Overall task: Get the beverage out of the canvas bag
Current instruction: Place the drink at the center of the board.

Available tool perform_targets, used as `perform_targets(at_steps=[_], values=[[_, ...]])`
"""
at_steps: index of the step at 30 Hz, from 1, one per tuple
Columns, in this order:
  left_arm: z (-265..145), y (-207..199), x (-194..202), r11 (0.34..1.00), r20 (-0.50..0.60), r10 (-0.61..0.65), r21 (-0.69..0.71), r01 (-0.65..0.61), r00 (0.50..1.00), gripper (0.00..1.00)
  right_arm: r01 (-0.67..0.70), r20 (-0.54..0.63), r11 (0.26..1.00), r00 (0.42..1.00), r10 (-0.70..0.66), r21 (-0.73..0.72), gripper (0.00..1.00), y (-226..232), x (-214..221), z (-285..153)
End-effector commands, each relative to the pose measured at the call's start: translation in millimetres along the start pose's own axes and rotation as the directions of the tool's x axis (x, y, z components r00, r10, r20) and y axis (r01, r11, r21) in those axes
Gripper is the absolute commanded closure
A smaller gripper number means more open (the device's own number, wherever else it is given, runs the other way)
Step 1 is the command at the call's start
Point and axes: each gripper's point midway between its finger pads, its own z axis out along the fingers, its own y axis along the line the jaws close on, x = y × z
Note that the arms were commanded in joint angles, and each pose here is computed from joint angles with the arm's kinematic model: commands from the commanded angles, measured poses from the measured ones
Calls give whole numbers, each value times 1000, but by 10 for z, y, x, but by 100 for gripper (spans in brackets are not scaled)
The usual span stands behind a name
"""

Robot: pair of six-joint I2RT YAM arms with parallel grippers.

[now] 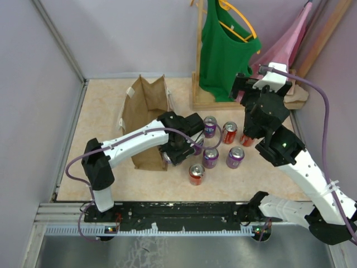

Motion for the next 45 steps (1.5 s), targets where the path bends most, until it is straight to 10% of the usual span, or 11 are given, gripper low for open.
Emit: perform_targets(at_steps=[1,19,27,37,45], values=[[117,-8,-70,999,30,15,30,-16,999,100,-28,24,1000,999,28,9,1,-56,-115,-41],[559,-28,10,997,-70,64,41,-61,995,81,-16,4,1000,1000,16,-20,1,44,29,-19],[527,-1,-49,998,-51,56,26,-55,997,2,-16,-4,999,1000,16,-28,1,49,68,-29],[379,67,-202,999,1,51,-1,-51,999,0,-12,-13,1000,1000,12,-28,1,65,96,-23],[-818,174,-1017,999,425,9,29,-23,905,0,5,-3,1000,1000,-5,-19,1,54,56,-7]])
